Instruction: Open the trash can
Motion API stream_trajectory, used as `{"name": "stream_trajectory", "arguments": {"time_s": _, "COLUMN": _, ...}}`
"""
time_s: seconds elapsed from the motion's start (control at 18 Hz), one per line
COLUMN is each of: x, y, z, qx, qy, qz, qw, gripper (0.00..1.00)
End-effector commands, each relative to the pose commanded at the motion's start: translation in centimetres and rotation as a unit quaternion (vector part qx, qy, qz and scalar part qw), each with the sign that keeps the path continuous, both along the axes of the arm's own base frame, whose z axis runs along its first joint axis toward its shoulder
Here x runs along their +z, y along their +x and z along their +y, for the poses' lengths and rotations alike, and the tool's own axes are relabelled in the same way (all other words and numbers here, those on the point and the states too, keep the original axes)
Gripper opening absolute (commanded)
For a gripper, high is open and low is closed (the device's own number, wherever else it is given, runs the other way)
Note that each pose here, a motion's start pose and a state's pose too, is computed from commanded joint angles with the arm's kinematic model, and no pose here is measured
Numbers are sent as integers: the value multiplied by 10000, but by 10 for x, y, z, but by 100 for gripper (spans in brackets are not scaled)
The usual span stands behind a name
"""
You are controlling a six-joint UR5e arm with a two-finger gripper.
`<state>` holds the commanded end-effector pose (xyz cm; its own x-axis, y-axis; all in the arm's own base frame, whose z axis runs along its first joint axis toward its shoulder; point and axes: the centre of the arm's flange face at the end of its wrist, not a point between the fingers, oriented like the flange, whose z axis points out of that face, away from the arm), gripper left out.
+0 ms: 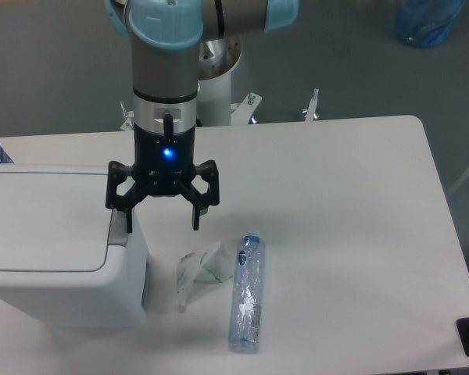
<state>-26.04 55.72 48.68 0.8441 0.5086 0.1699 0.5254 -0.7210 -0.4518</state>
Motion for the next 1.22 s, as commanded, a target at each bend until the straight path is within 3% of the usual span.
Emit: {"name": "stream_trajectory", "arguments": {"time_s": 1.22, "x": -3, "y": 1, "z": 0, "qx": -8, "qy": -18, "qz": -15, "qw": 10000, "gripper": 100}}
